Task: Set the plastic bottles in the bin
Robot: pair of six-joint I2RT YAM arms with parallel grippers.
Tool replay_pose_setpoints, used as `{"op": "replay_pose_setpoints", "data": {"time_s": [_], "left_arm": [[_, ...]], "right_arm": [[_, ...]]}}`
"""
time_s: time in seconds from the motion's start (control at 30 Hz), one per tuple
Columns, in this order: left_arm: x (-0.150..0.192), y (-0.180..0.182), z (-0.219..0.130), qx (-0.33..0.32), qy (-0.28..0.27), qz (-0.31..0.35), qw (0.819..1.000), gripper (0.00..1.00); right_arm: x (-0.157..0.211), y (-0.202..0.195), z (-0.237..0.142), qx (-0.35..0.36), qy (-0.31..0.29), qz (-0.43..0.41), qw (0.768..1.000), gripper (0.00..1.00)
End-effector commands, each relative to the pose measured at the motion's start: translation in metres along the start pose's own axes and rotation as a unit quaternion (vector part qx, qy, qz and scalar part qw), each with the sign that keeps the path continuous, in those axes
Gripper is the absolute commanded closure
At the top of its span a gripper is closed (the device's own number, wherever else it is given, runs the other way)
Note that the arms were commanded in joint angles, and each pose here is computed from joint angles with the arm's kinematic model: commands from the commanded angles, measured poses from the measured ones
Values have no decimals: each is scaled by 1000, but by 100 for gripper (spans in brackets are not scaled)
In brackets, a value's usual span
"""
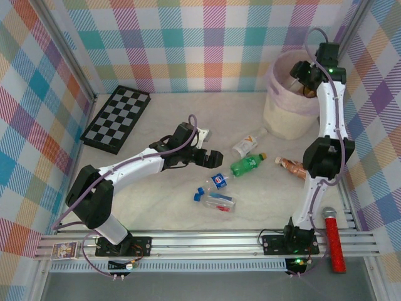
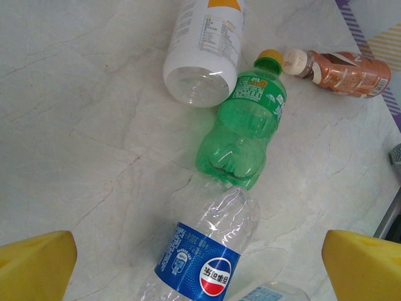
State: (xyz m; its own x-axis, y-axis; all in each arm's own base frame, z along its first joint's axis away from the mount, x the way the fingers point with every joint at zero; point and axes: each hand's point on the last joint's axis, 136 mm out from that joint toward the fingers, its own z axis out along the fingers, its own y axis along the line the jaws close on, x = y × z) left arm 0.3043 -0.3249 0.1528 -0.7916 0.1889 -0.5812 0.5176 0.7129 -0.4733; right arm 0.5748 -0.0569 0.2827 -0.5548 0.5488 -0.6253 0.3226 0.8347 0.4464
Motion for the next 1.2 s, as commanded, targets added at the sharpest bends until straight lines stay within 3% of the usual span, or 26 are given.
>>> {"op": "replay_pose_setpoints", "data": {"time_s": [0.0,0.17,0.57,0.77,0.97,1.17], "left_arm": [[-3,-9,-2,10,-7,5,1000,0],[1,-6,-5,0,-9,7,1000,0],[5,-1,-6,-11,-2,13,1000,0],[8,1,-9,-20,9,28,999,0],[25,-4,-12,-8,49,41,998,0],[57,-13,-22,5,115,91,989,0]], "right_arm": [[7,24,-8,-75,20,121,990,56],[-1,21,-9,-66,8,141,988,33],[-40,23,-83,-5,-60,18,998,0],[-36,20,-113,14,-62,-34,997,1],[-23,33,-154,-16,-60,-54,997,1],[24,43,-180,-37,-3,-75,996,1]]}}
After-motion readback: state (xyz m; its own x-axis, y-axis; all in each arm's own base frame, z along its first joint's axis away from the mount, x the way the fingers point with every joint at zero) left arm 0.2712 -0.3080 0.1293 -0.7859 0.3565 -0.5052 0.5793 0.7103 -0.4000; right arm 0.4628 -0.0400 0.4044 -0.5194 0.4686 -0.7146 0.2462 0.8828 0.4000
